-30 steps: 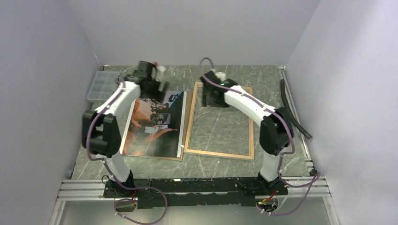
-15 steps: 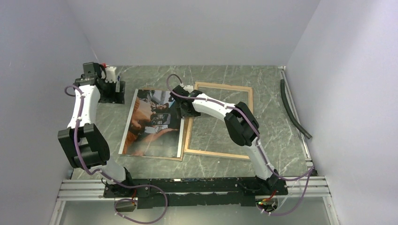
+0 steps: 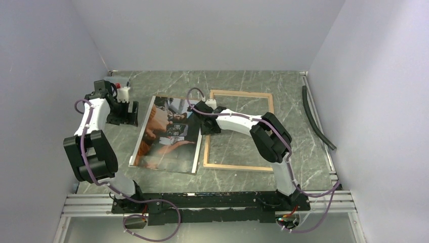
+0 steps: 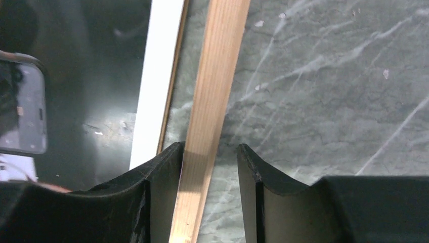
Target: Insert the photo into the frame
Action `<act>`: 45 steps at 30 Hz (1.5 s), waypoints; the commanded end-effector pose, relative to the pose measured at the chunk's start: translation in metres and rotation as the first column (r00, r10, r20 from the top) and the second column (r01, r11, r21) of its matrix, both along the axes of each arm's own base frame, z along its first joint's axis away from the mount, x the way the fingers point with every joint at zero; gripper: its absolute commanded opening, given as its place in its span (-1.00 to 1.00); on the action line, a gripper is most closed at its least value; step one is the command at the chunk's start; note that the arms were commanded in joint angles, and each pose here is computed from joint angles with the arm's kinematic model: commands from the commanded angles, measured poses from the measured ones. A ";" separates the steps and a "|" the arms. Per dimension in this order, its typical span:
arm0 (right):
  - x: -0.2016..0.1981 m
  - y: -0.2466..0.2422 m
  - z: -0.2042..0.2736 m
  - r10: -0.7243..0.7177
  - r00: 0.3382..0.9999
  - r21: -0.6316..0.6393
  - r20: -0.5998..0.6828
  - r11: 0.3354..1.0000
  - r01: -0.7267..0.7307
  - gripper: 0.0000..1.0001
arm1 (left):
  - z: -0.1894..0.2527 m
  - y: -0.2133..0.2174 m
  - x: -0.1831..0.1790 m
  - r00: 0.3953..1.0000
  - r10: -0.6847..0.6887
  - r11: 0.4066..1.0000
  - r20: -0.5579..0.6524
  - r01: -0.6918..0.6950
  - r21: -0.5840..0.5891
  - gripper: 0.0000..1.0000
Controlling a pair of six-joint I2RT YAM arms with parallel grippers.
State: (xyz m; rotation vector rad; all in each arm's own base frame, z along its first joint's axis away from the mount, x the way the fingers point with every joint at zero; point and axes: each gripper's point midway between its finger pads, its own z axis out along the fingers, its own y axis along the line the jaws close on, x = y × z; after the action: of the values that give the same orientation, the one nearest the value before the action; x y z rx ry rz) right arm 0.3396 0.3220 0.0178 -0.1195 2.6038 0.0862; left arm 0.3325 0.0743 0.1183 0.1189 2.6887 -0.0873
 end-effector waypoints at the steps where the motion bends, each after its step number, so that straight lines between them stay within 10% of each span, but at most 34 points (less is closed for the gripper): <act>1: -0.003 -0.008 0.011 0.018 1.000 -0.007 0.024 1.000 -0.018 0.02 | -0.019 -0.002 0.005 0.999 -0.051 0.999 0.008 0.051 -0.013 0.89; 9: -0.001 -0.012 0.047 0.030 0.997 -0.006 0.066 1.000 -0.030 0.40 | -0.047 0.002 0.012 0.998 -0.051 0.999 -0.044 0.050 -0.019 0.80; 23: -0.009 0.080 0.087 0.093 0.996 0.394 0.001 0.915 -0.086 0.61 | -0.074 0.024 0.033 0.998 0.029 0.998 -0.064 -0.025 0.055 0.25; 45: -0.004 0.046 0.006 -0.028 0.992 0.192 -0.121 0.980 0.052 0.65 | -0.097 0.028 0.039 0.996 0.047 0.997 -0.074 -0.042 0.066 0.19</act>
State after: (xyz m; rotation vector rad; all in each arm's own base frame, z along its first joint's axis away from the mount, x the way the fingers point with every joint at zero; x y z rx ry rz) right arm 0.3259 0.3806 0.0328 -0.0356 2.6904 0.4471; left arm 0.3641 0.1038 0.0268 0.1006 2.7788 0.0318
